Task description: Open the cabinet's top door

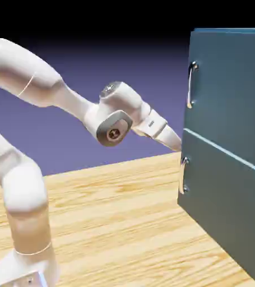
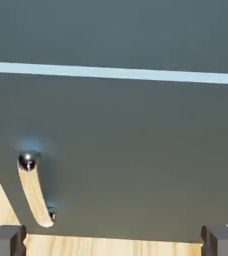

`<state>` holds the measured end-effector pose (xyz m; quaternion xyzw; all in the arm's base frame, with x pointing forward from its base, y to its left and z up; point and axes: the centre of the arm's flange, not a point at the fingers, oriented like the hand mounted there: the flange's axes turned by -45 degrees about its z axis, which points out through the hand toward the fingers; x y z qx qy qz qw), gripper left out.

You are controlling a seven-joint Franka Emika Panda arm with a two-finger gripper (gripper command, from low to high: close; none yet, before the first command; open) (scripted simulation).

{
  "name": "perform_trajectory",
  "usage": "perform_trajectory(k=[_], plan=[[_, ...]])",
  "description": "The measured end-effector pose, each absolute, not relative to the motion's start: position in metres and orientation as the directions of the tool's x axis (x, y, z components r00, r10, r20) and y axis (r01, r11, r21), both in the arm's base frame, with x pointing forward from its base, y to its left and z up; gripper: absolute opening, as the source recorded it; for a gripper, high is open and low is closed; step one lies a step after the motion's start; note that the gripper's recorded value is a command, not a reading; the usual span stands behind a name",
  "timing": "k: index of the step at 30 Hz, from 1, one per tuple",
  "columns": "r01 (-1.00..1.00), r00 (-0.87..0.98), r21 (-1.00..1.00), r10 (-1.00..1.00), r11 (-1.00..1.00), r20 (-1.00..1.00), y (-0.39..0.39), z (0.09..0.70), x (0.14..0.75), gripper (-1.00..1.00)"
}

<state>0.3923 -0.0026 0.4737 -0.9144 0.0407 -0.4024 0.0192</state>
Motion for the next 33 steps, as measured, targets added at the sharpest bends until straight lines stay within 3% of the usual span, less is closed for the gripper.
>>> perform_trajectory(k=[9, 18, 26, 33], plan=[[-0.32, 0.496, -0.419, -0.527, -0.85, 0.69, -0.021, 0.52, 0.395, 0.0], [-0.426, 0.249, -0.728, -0.844, -0.537, 0.476, -0.027, 0.555, 0.393, 0.0], [-0.398, 0.049, -0.9, -0.984, -0.179, 0.174, -0.022, 0.576, 0.39, 0.0], [-0.309, -0.071, -0.939, -0.988, 0.151, -0.135, -0.009, 0.586, 0.391, 0.0]])
